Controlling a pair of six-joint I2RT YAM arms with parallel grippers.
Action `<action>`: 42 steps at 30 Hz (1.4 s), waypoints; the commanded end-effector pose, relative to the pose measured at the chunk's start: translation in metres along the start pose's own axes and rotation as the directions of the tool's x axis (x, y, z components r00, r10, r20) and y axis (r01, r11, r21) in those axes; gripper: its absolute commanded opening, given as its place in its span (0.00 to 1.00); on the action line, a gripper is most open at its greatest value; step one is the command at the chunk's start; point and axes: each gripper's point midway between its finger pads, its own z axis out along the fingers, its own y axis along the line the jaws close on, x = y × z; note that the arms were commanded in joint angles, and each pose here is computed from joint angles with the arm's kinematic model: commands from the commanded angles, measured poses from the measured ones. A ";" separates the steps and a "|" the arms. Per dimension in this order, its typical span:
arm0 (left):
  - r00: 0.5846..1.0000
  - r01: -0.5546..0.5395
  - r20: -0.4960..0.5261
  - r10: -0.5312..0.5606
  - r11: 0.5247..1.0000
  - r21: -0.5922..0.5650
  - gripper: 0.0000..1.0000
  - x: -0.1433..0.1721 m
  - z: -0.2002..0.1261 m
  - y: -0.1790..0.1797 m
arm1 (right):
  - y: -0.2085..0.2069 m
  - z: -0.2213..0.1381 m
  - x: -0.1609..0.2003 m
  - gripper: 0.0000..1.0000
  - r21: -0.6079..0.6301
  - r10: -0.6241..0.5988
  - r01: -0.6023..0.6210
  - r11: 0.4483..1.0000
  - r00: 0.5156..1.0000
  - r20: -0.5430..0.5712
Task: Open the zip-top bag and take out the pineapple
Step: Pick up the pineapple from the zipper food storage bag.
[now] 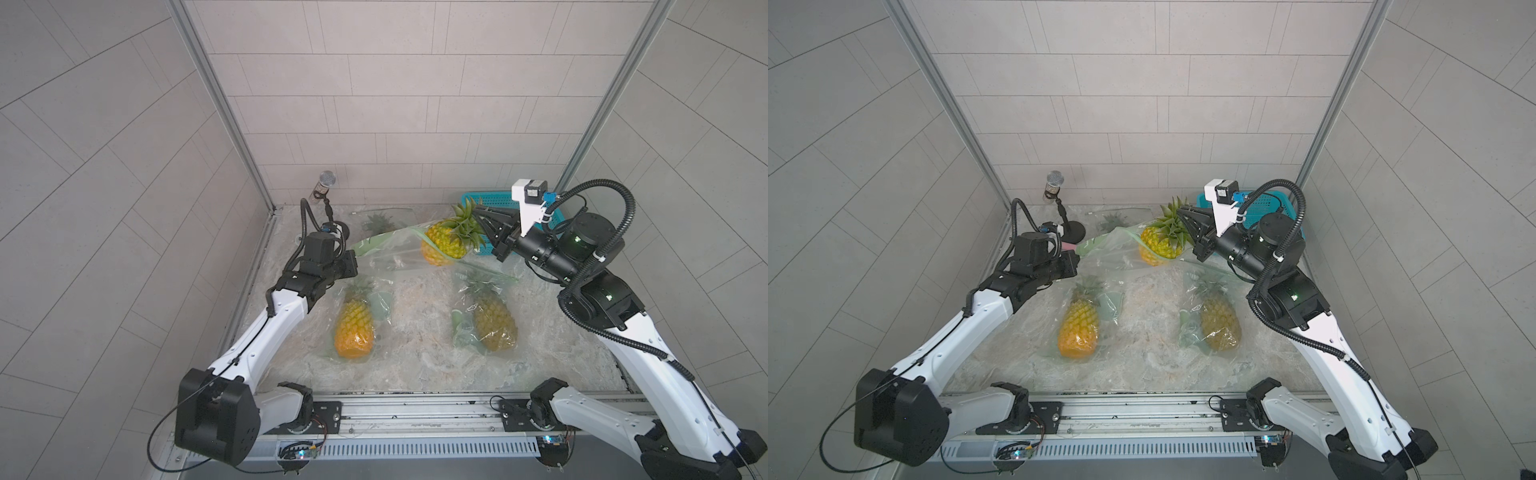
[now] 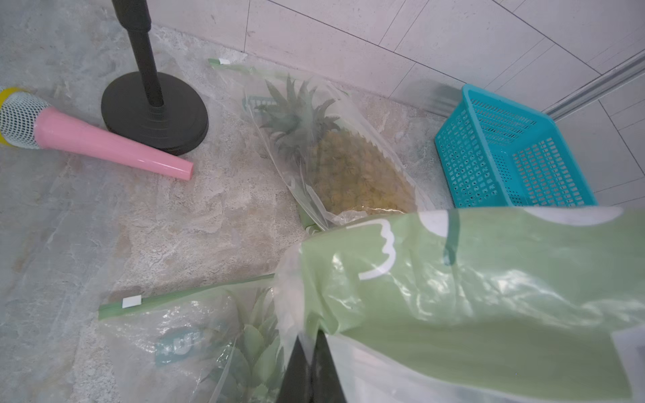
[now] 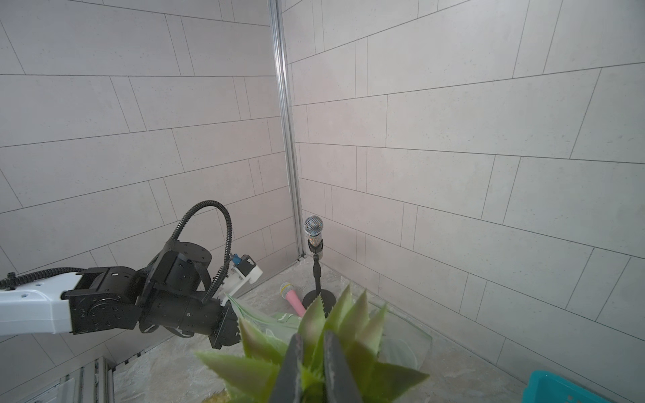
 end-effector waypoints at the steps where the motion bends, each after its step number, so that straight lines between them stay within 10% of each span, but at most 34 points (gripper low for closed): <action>1: 0.999 0.042 -0.005 -0.042 0.998 -0.052 0.00 0.004 0.002 0.015 | 0.020 -0.027 -0.065 0.00 -0.039 -0.060 0.070 0.997 0.974 0.220; 42: 0.992 -0.022 -0.126 0.020 1.000 -0.014 0.00 0.006 0.000 0.002 | 0.037 -0.009 -0.098 0.00 -0.148 -0.128 0.189 0.971 0.929 0.346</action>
